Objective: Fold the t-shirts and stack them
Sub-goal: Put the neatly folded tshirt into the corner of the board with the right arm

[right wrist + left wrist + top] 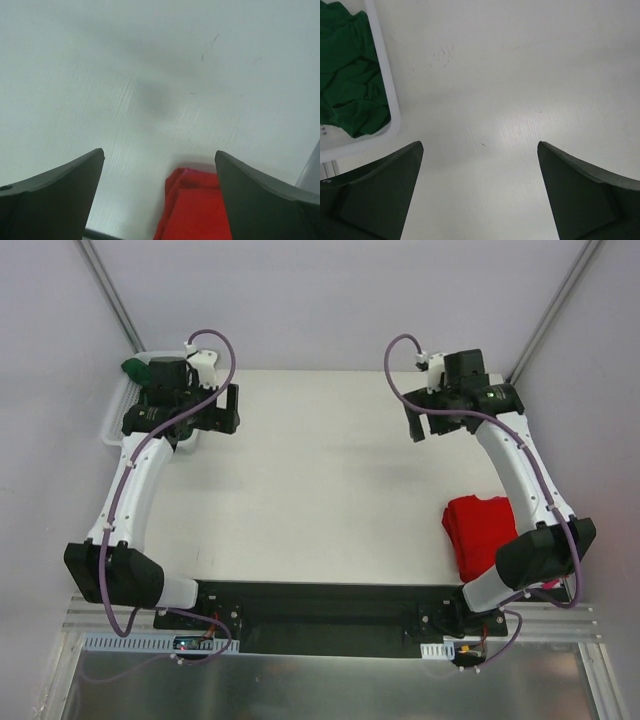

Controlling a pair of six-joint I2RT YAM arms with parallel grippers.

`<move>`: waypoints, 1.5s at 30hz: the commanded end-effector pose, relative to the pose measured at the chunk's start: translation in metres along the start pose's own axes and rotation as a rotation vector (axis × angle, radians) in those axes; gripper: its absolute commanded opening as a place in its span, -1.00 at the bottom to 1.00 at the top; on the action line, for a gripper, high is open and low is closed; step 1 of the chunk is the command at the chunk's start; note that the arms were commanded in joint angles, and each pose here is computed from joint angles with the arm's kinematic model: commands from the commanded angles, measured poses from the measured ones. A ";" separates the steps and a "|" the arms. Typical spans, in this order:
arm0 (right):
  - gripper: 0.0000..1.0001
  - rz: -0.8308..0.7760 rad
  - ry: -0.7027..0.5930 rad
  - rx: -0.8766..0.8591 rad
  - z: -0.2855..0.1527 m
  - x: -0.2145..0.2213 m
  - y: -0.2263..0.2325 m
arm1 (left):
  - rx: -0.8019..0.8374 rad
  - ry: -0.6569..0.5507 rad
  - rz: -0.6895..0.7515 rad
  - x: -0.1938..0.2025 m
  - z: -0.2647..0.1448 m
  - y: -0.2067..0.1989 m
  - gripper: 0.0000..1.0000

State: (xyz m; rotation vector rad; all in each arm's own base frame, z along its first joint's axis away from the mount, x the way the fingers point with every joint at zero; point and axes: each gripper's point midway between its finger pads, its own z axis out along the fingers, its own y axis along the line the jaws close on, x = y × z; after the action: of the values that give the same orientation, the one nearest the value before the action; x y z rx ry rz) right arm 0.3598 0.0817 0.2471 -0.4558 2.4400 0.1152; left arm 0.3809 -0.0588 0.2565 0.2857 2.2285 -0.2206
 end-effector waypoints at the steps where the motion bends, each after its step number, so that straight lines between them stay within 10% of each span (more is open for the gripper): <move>1: 0.93 -0.076 -0.109 0.193 -0.010 -0.038 0.003 | -0.082 -0.129 -0.009 -0.032 -0.029 0.010 0.98; 45: 0.93 -0.182 -0.043 0.135 0.003 0.002 0.030 | -0.134 -0.069 -0.008 -0.026 0.000 0.020 0.99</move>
State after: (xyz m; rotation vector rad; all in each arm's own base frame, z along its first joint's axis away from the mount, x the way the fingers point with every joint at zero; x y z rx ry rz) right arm 0.3523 0.1072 0.2240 -0.6116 2.3996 -0.1385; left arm 0.3981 -0.0436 0.2566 0.1776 2.2318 -0.1205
